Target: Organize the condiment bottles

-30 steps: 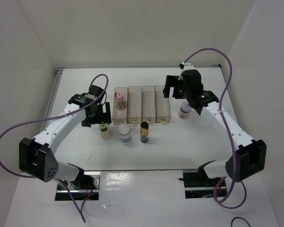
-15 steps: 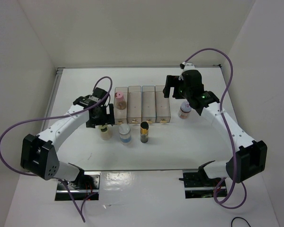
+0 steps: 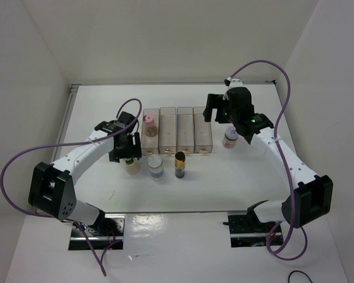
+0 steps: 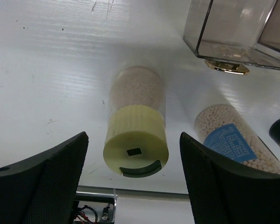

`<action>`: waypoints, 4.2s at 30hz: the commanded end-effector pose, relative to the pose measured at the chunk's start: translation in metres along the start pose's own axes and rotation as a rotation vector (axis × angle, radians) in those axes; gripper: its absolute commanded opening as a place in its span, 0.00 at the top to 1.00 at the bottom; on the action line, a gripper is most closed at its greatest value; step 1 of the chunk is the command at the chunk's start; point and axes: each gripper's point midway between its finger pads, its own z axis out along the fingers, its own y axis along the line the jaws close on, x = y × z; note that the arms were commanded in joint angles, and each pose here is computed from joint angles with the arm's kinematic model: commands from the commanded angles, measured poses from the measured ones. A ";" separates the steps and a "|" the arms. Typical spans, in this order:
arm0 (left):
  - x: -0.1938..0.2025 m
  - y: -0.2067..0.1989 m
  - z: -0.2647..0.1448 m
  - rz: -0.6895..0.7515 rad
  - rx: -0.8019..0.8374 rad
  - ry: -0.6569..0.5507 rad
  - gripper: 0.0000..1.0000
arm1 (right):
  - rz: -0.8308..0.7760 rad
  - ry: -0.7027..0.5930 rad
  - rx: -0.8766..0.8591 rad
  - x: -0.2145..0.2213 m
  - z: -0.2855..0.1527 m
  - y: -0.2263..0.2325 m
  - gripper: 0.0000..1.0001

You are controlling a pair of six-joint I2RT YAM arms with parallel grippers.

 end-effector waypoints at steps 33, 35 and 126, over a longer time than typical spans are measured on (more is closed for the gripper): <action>-0.121 -0.071 -0.087 0.098 0.184 -0.260 0.57 | 0.020 -0.063 -0.021 -0.015 -0.013 0.003 0.02; -0.121 -0.075 -0.074 0.114 0.182 -0.233 0.57 | 0.021 -0.072 -0.023 -0.018 -0.016 0.003 0.02; -0.007 -0.103 -0.108 0.449 0.509 -0.088 0.01 | 0.036 -0.023 -0.020 -0.001 -0.026 0.000 0.02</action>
